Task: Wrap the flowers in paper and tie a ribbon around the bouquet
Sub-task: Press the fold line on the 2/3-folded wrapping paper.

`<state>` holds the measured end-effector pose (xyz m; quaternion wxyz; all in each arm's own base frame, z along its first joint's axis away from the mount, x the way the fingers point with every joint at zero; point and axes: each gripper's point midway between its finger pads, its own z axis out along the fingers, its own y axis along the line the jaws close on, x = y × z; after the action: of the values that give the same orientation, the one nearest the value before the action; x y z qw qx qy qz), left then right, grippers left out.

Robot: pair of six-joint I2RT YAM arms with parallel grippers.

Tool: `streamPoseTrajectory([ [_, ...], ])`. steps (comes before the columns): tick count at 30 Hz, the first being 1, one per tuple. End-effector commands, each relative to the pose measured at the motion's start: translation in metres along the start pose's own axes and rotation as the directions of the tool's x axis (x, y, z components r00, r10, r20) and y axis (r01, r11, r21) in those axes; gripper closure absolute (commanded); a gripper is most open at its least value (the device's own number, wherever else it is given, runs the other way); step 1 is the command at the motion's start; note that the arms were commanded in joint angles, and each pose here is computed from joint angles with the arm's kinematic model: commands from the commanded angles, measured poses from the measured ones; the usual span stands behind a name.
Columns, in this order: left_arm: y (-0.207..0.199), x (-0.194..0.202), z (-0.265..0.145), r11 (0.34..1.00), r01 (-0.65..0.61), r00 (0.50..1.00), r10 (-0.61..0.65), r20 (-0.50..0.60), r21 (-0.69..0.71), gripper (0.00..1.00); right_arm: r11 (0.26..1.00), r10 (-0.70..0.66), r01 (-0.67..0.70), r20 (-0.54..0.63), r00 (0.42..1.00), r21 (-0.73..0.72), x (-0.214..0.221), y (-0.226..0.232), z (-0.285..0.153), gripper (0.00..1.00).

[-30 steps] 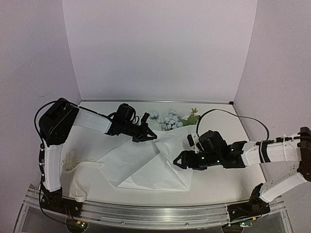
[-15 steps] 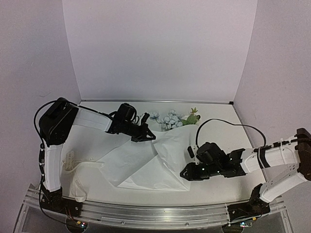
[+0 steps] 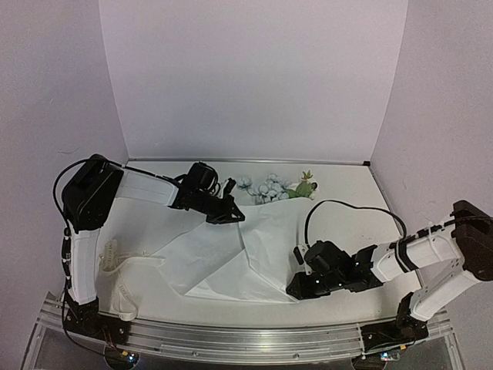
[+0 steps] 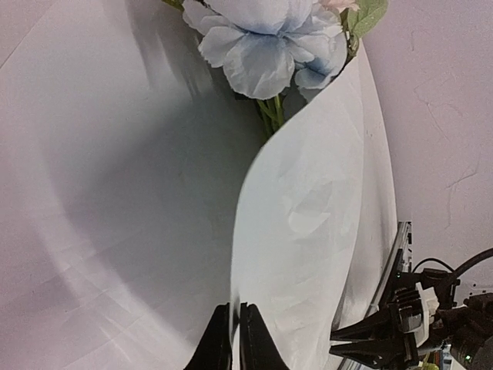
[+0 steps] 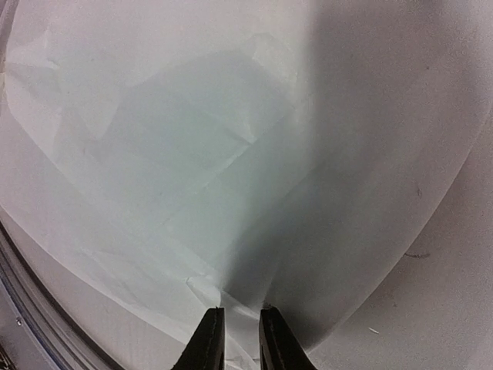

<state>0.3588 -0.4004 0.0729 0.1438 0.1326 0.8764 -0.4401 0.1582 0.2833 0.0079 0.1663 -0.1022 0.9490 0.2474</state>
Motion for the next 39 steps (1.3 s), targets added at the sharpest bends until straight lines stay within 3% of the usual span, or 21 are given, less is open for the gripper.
streamPoseTrajectory([
  [1,-0.009,-0.023,-0.015,0.998,-0.047,0.997,0.05,0.065,-0.047,0.77,0.998,0.006,-0.006,-0.008,1.0,0.059,0.006,-0.011,0.008,0.84],
  [5,-0.02,-0.031,-0.038,0.993,-0.07,0.99,0.081,0.116,-0.093,0.51,0.998,0.009,-0.008,-0.004,1.0,0.064,0.006,-0.011,0.008,0.84],
  [9,-0.042,-0.026,-0.057,0.991,-0.075,0.986,0.09,0.142,-0.106,0.43,0.998,0.005,-0.005,-0.003,1.0,0.063,0.005,-0.007,0.008,0.84],
  [13,-0.067,0.0,-0.062,0.996,-0.058,0.991,0.065,0.117,-0.068,0.46,0.998,-0.006,0.006,0.0,1.0,0.058,0.003,0.005,0.01,0.85],
  [17,-0.086,0.045,-0.048,0.999,-0.014,1.0,0.014,0.024,0.03,0.56,0.998,-0.009,0.007,0.023,1.0,0.063,0.001,0.013,0.012,0.85],
  [21,-0.095,0.081,-0.034,0.993,0.014,0.999,-0.009,-0.036,0.118,0.67,0.997,-0.021,0.017,0.058,0.998,0.071,-0.002,0.019,0.011,0.85],
  [25,-0.095,0.101,-0.02,0.987,0.007,0.998,0.003,-0.065,0.162,0.7,0.996,-0.011,0.004,0.085,0.996,0.086,-0.004,0.017,0.013,0.84],
  [39,-0.042,0.143,0.012,1.0,-0.007,0.989,0.01,-0.15,0.02,0.72,0.998,-0.022,0.018,0.067,0.998,0.064,0.001,0.018,0.011,0.83],
])
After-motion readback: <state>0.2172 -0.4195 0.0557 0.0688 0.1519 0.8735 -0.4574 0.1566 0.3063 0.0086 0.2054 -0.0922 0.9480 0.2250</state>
